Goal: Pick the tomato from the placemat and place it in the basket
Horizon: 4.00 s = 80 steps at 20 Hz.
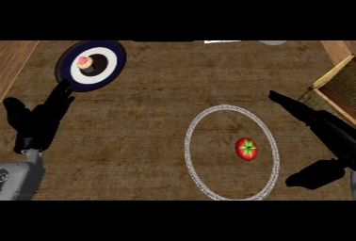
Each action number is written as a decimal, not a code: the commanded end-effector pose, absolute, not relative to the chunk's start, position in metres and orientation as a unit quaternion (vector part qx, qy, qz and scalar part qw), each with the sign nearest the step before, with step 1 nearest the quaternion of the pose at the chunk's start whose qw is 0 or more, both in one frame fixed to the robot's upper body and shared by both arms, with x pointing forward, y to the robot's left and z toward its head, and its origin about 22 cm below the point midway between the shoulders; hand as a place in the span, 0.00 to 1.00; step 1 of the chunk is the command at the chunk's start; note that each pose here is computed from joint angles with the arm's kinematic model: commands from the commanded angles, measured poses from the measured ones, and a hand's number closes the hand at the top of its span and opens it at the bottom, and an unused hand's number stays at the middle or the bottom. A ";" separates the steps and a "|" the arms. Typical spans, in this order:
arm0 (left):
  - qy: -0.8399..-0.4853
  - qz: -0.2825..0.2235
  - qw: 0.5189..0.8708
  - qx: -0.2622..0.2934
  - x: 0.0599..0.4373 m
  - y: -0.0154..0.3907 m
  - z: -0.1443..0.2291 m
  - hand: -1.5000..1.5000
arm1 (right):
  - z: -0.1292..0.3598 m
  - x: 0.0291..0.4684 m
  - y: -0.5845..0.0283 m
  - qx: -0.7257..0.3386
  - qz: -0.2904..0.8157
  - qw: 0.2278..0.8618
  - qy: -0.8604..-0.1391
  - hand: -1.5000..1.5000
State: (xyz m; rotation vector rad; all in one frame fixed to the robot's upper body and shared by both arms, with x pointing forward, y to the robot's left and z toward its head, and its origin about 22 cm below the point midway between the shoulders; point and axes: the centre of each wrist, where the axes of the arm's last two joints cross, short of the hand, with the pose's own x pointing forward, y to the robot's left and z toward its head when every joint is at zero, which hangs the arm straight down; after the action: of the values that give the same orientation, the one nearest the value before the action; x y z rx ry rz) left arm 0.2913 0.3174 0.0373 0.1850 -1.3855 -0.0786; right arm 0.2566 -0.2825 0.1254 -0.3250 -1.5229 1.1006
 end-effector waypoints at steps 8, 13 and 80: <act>-0.636 -0.032 0.766 0.082 0.284 0.308 0.030 0.50 | 0.060 0.283 -0.238 -0.140 0.477 0.599 -0.628 0.00; -0.638 -0.033 0.765 0.085 0.283 0.313 0.030 0.50 | 0.012 0.293 -0.272 -0.139 0.500 0.614 -0.595 0.00; -0.635 -0.044 0.768 0.074 0.306 0.301 0.033 0.50 | 0.150 0.310 -0.028 -0.372 0.080 0.639 -0.668 1.00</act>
State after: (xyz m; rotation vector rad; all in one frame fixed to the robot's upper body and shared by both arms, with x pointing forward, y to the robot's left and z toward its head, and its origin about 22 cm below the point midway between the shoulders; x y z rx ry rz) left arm 0.3037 0.3050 0.0385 0.1598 -1.3880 -0.1073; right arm 0.3190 -0.0593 0.1166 -0.8340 -1.3832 0.3310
